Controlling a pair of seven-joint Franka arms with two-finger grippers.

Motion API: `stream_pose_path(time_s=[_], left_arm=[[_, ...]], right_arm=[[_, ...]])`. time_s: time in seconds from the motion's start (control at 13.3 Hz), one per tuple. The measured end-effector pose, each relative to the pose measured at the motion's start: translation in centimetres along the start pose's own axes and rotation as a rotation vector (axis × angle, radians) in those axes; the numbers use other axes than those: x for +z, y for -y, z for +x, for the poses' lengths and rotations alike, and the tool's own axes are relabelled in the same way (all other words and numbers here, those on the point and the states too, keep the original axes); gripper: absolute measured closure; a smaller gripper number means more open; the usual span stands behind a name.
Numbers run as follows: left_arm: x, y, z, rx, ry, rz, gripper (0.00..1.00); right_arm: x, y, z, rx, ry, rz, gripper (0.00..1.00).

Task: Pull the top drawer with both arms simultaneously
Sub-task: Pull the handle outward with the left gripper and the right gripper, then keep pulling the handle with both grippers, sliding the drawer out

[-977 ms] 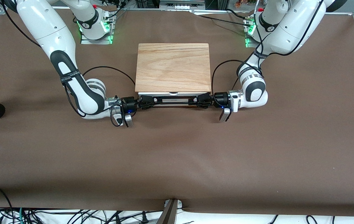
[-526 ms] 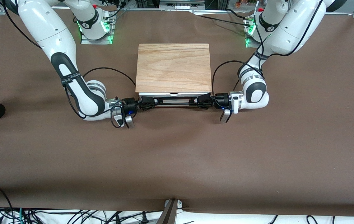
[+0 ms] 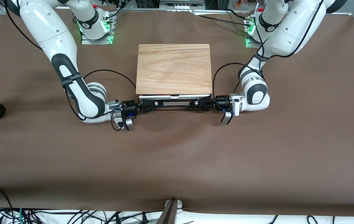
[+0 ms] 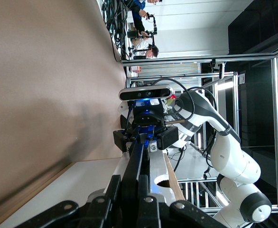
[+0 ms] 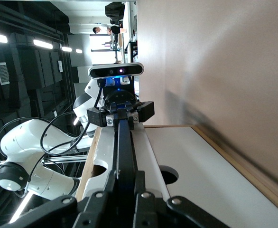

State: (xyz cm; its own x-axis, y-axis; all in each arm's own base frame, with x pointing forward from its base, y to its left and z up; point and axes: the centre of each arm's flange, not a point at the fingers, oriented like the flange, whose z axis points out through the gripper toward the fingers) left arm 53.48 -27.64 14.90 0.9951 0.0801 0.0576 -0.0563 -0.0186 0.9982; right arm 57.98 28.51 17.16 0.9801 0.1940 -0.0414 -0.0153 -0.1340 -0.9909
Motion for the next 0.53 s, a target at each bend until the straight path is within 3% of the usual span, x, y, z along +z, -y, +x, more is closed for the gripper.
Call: stream_pose_path(time_s=[0.53], left_arm=[[-0.06,-0.03,0.14,-0.007,0.0,0.003,0.81]], right_arm=[[0.01,0.07,0.17,0.001,0.0,-0.004,0.82]])
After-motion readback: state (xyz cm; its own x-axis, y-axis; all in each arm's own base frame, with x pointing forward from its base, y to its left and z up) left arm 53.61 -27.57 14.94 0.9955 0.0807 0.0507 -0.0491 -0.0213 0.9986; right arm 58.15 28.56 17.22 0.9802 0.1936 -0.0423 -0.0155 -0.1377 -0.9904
